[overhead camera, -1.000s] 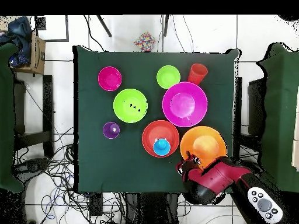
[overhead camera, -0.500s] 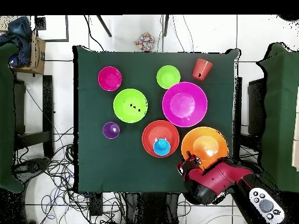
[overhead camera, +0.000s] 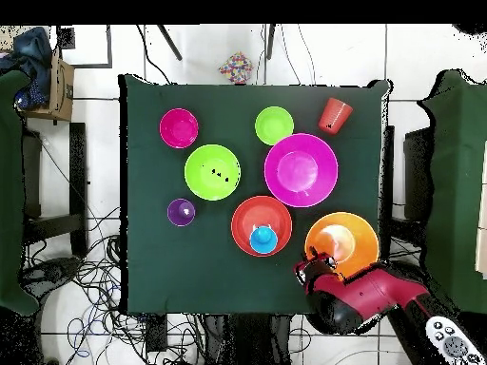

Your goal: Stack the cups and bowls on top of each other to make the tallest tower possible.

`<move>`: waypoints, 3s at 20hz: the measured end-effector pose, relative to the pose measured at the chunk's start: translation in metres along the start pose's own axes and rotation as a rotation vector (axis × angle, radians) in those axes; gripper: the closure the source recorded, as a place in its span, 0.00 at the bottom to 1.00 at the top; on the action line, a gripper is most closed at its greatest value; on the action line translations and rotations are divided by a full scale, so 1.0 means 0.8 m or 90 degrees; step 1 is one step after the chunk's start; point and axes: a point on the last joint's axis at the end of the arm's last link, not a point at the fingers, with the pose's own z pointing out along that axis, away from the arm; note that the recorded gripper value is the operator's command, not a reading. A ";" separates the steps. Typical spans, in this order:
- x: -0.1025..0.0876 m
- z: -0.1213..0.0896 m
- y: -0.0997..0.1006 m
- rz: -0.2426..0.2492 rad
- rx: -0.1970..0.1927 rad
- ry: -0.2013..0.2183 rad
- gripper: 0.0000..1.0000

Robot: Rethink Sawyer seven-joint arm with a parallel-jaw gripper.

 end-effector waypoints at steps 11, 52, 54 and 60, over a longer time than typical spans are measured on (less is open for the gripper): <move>0.004 -0.026 -0.028 0.016 0.007 0.025 1.00; -0.056 -0.080 -0.025 0.049 -0.013 0.040 1.00; -0.059 -0.081 -0.024 0.050 -0.017 0.036 1.00; -0.062 -0.085 -0.022 0.062 -0.026 0.039 1.00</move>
